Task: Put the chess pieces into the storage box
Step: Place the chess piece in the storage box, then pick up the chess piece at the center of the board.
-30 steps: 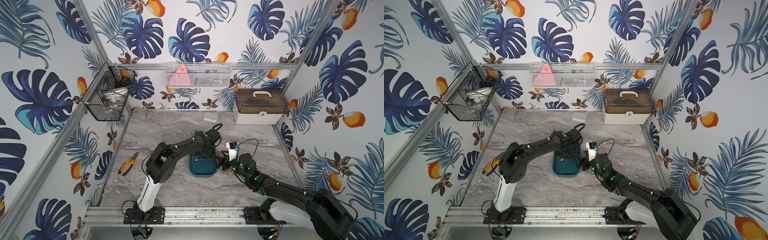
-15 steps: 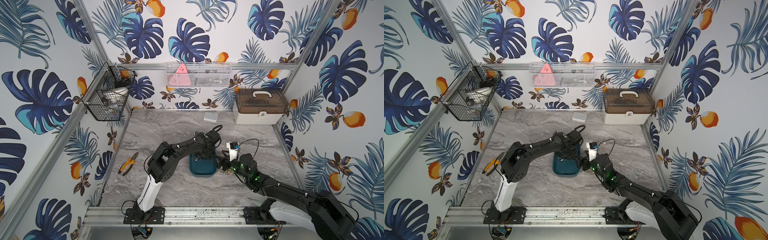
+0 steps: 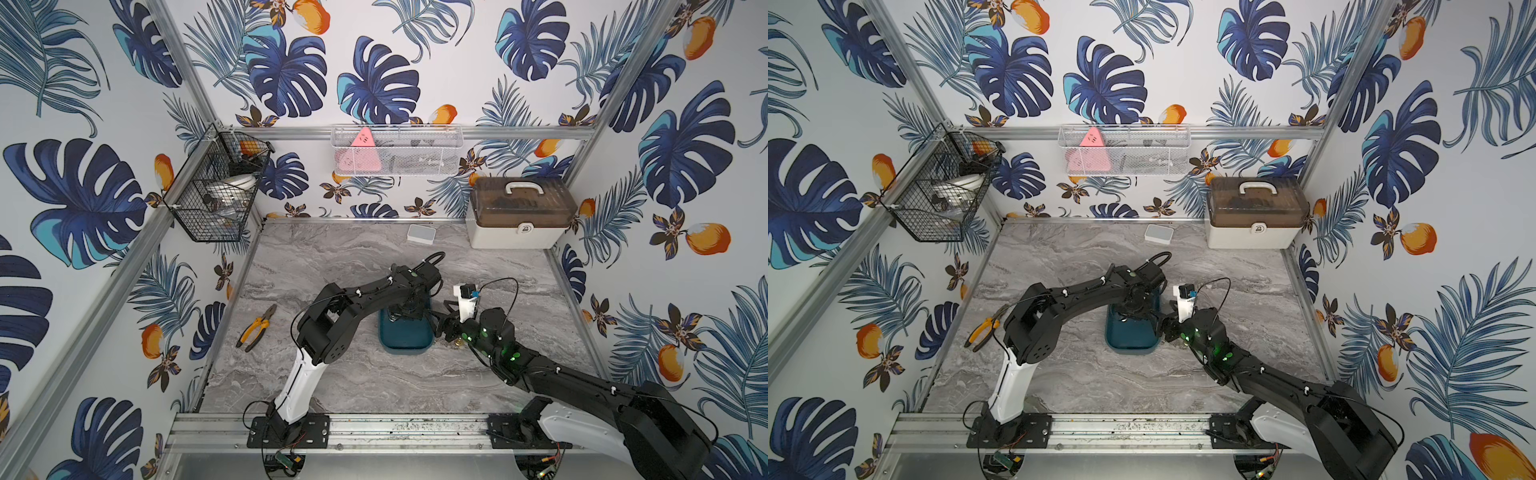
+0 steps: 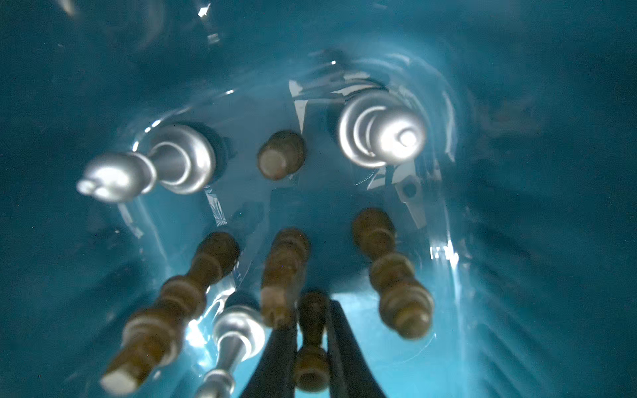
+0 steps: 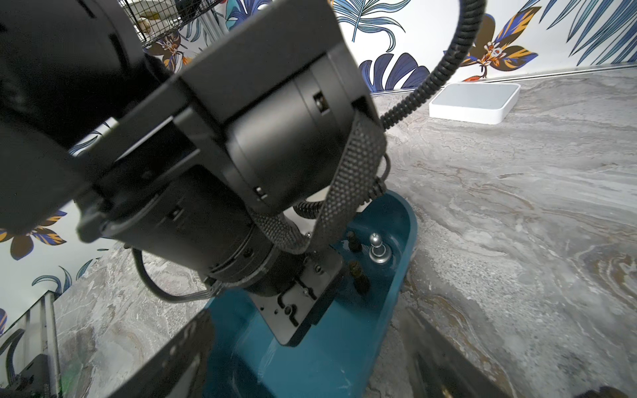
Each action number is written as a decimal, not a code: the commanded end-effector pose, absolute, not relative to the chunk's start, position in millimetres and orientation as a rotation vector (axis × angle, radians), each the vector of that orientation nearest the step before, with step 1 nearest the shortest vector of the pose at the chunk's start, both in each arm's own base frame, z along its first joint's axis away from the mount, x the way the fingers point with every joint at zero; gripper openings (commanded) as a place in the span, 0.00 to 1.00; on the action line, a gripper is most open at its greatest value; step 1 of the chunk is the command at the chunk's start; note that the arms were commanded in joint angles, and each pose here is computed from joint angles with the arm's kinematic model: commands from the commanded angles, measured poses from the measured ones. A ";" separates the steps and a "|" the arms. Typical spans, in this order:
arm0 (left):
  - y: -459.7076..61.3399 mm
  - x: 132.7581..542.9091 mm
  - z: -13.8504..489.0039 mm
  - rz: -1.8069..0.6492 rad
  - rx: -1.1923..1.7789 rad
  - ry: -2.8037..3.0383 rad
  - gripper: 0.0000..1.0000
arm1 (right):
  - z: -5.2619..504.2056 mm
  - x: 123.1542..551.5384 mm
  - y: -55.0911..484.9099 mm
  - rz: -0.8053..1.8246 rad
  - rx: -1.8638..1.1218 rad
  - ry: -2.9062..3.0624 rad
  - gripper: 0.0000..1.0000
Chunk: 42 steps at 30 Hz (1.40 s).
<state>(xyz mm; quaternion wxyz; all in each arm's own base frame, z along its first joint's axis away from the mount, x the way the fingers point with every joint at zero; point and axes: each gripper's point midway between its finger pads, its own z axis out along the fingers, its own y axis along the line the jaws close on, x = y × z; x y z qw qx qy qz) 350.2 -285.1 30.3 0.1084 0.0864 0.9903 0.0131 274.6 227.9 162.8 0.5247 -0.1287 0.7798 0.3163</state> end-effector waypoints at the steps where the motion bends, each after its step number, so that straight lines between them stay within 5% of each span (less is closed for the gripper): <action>1: -283.0 350.3 28.2 0.061 0.270 2.913 0.13 | 163.1 274.3 227.8 0.755 -0.310 1.865 0.86; 10: -284.8 351.1 36.1 0.039 0.274 2.895 0.30 | 162.0 274.9 228.7 0.753 -0.313 1.870 0.86; 18: -287.7 354.3 58.4 -0.001 0.267 2.856 0.34 | 161.5 275.1 229.3 0.753 -0.315 1.874 0.86; 29: -283.9 349.0 159.7 -0.188 0.263 2.649 0.40 | 164.6 301.1 206.2 0.707 -0.137 2.062 0.86; 34: -263.4 322.2 207.6 -0.345 0.324 2.472 0.47 | 165.4 321.5 165.9 0.630 0.065 2.337 0.83; 42: -232.3 260.7 203.3 -0.519 0.567 2.453 0.48 | 130.0 324.1 123.2 0.313 0.119 2.628 0.78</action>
